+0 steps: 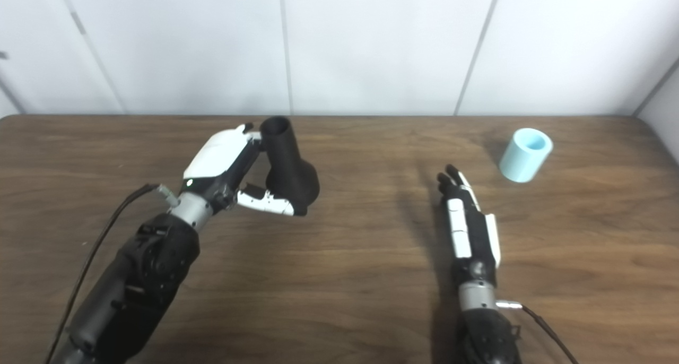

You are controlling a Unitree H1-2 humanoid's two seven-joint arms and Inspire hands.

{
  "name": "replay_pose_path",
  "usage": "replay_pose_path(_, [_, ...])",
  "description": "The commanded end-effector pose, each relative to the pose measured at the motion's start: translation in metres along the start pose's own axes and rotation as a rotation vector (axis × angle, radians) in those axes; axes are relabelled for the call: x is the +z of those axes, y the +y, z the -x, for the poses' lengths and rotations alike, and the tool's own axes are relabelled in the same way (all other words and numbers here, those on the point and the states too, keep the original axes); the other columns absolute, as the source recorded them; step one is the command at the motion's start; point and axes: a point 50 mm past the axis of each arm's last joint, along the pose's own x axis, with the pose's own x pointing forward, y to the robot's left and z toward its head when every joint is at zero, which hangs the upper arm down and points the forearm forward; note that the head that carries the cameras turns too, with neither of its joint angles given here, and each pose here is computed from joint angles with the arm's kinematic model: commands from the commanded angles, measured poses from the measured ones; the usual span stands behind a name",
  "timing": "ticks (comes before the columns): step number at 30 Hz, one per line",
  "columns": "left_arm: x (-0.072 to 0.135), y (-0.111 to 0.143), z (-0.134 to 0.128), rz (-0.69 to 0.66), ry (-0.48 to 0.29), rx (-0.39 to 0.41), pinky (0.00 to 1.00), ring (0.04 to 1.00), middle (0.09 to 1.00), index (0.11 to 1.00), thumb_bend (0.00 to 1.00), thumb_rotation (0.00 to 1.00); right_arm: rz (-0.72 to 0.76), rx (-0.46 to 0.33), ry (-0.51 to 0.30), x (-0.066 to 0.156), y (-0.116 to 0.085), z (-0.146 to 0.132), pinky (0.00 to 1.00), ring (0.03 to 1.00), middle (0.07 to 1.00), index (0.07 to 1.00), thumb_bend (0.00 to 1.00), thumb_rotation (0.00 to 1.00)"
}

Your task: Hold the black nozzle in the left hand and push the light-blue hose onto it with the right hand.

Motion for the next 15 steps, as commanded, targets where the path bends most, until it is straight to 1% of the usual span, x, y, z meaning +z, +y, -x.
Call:
replay_pose_path(1, [0.006, 0.011, -0.001, 0.005, -0.048, 0.054, 1.00, 0.860, 0.740, 0.480, 0.52, 0.05, -0.007, 0.025, -0.001, 0.006, 0.012, 0.001, 0.89, 0.890, 0.876, 0.931, 0.55, 0.95])
replay_pose_path(7, [0.003, 0.001, 0.009, 0.003, -0.064, 0.043, 1.00, 0.849, 0.738, 0.480, 0.52, 0.05, -0.006, 0.037, -0.022, 0.009, 0.023, 0.001, 0.86, 0.895, 0.889, 0.952, 0.51, 0.99])
replay_pose_path(10, [0.002, -0.005, 0.011, -0.005, -0.062, 0.030, 1.00, 0.848, 0.737, 0.480, 0.52, 0.05, -0.049, 0.028, -0.023, 0.013, 0.029, 0.000, 0.87, 0.887, 0.889, 0.946, 0.51, 0.96])
replay_pose_path(15, [0.000, -0.013, 0.014, -0.012, -0.058, 0.022, 1.00, 0.848, 0.735, 0.480, 0.52, 0.05, -0.067, 0.020, -0.032, 0.021, 0.035, 0.000, 0.88, 0.893, 0.891, 0.940, 0.52, 0.96])
